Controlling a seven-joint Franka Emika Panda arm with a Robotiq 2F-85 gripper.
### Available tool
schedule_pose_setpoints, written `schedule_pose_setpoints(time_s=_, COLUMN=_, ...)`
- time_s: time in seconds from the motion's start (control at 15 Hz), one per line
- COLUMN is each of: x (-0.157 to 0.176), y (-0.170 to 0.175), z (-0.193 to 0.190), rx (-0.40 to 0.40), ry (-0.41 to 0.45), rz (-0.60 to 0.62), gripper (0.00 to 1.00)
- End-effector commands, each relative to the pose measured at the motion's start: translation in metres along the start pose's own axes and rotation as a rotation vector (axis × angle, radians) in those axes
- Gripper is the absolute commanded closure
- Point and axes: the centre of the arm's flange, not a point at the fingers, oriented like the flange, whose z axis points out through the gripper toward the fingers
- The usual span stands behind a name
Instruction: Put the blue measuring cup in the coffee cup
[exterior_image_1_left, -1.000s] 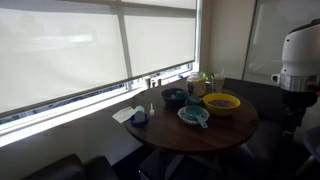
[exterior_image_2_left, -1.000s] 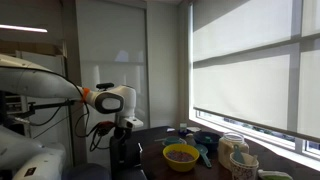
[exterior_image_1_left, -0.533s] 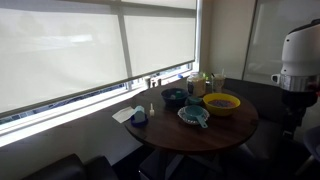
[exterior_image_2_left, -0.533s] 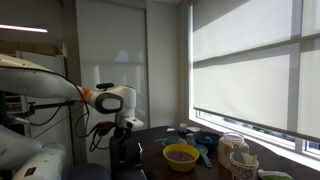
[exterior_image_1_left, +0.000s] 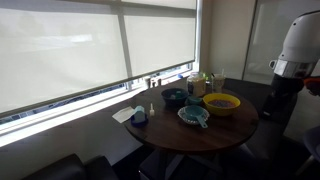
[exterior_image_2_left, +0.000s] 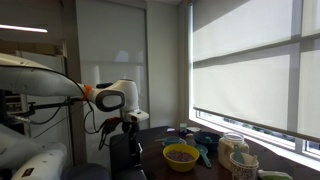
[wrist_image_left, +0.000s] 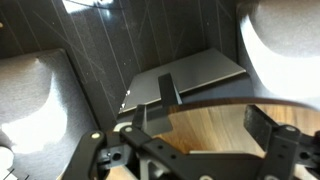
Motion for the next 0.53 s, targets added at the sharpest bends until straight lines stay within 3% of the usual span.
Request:
schedule_pose_setpoints(time_s=0.0, x=0.053, y=0.013, z=-0.03, rx=0.069, ry=0.165, rz=0.111, gripper=0.0)
schedule_pose_setpoints(time_s=0.2, x=0.102, y=-0.012, z=-0.058, rx=0.085, ry=0.383, rz=0.138, gripper=0.0)
schedule_pose_setpoints(time_s=0.27, x=0.114, y=-0.022, z=-0.064, rx=0.075, ry=0.454, rz=0.103, gripper=0.0)
schedule_pose_setpoints(time_s=0.47, x=0.138, y=-0.062, z=-0.068, rx=0.037, ry=0.548, rz=-0.101, gripper=0.0)
